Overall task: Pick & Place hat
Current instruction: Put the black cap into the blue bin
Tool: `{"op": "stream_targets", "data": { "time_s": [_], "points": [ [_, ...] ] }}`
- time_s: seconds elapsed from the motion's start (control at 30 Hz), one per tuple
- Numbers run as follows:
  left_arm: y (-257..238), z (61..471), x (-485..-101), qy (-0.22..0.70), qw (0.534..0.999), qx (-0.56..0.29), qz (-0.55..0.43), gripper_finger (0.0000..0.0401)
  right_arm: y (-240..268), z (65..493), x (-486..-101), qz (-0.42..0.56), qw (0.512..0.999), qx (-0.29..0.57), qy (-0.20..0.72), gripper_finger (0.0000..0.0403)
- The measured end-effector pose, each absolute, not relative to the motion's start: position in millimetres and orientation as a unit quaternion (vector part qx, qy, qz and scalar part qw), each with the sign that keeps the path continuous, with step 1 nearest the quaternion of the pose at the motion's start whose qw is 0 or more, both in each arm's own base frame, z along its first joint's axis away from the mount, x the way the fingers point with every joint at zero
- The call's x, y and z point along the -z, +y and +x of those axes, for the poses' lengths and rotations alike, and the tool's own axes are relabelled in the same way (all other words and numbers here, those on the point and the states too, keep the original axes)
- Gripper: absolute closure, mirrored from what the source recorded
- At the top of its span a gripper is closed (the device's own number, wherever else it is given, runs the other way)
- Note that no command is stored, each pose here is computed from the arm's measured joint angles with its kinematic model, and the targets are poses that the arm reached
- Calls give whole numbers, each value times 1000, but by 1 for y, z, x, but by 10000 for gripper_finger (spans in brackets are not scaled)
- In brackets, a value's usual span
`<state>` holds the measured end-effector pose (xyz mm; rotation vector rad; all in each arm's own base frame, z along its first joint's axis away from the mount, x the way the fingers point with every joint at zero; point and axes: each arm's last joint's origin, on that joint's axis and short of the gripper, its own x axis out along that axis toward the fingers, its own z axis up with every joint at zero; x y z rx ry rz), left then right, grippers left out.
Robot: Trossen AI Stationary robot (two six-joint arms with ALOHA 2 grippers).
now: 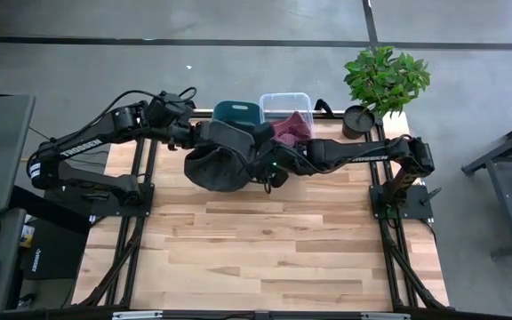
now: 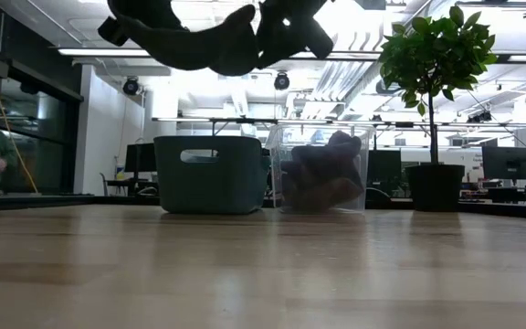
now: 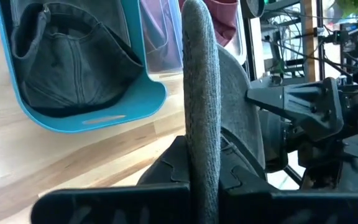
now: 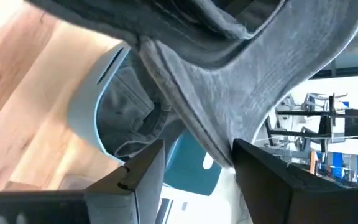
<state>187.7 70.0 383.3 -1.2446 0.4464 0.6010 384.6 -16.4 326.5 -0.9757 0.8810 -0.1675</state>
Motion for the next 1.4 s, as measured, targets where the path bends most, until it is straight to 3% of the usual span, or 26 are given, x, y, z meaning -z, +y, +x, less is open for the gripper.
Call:
{"op": "stream_targets", "data": {
  "time_s": [0.3, 0.53, 0.73, 1.0, 1.17, 1.4],
  "points": [
    [72, 186, -384, 184, 751, -312, -552, 401, -24, 373, -341, -441, 775, 173, 419, 222],
    [75, 187, -386, 155, 761, -343, -528, 401, -39, 353, -346, -307, 806, 267, 430, 227],
    [87, 201, -380, 144, 763, -371, -509, 401, -39, 345, -341, -225, 817, 291, 443, 277],
    [119, 196, -373, 161, 756, -370, -516, 401, -37, 338, -334, -150, 826, 272, 470, 395],
    [133, 185, -373, 164, 756, -366, -517, 401, -39, 324, -329, -102, 812, 294, 493, 400],
    [157, 169, -353, 176, 756, -344, -528, 401, -36, 291, -323, -44, 831, 314, 458, 402]
  ]
}}
